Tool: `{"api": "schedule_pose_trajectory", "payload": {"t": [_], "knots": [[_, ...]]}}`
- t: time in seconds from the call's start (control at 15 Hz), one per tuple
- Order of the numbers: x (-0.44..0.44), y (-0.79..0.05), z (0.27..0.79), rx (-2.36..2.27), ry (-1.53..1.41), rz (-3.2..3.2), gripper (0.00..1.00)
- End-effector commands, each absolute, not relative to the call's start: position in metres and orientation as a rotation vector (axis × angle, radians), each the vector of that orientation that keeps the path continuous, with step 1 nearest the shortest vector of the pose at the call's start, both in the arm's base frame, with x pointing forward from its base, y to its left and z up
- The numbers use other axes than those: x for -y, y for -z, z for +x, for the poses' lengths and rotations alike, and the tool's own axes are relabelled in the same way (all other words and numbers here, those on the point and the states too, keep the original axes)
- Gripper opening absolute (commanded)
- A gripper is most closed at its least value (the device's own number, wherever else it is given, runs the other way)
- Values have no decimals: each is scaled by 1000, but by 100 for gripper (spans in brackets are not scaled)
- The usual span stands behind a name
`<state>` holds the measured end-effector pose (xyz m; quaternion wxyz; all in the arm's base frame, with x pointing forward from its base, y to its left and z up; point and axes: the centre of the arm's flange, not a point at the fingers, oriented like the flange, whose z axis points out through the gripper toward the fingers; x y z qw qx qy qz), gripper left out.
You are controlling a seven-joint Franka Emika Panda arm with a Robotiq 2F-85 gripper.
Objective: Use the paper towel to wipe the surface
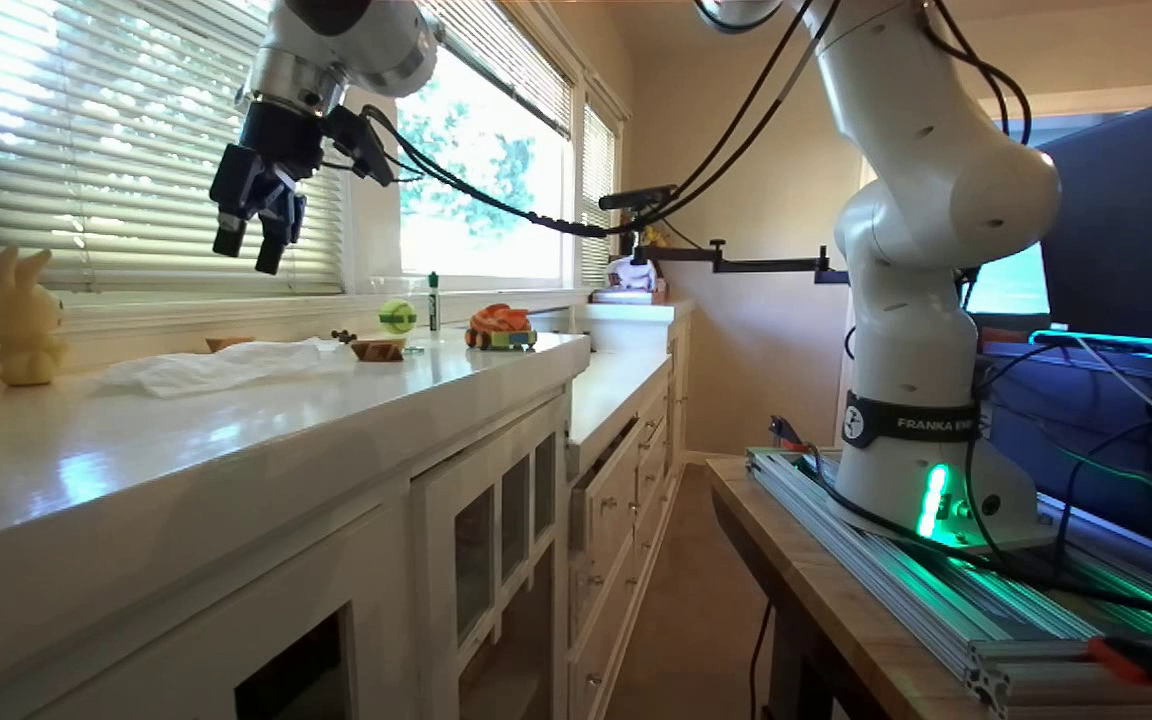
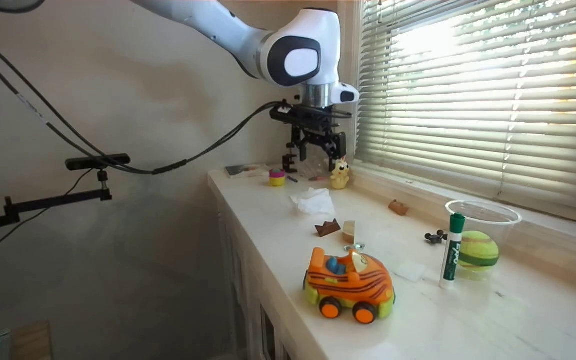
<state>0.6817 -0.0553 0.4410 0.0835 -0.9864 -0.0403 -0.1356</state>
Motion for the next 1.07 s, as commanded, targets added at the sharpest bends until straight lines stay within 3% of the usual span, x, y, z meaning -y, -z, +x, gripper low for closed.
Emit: {"api": "schedule_pose_trajectory", "payload": {"t": [0.0,0.4,1.0], "knots": [[56,-441,682,118,405,-2945,100],[56,-441,682,118,405,-2944,100],[36,-390,711,160,57,-2974,100]]}}
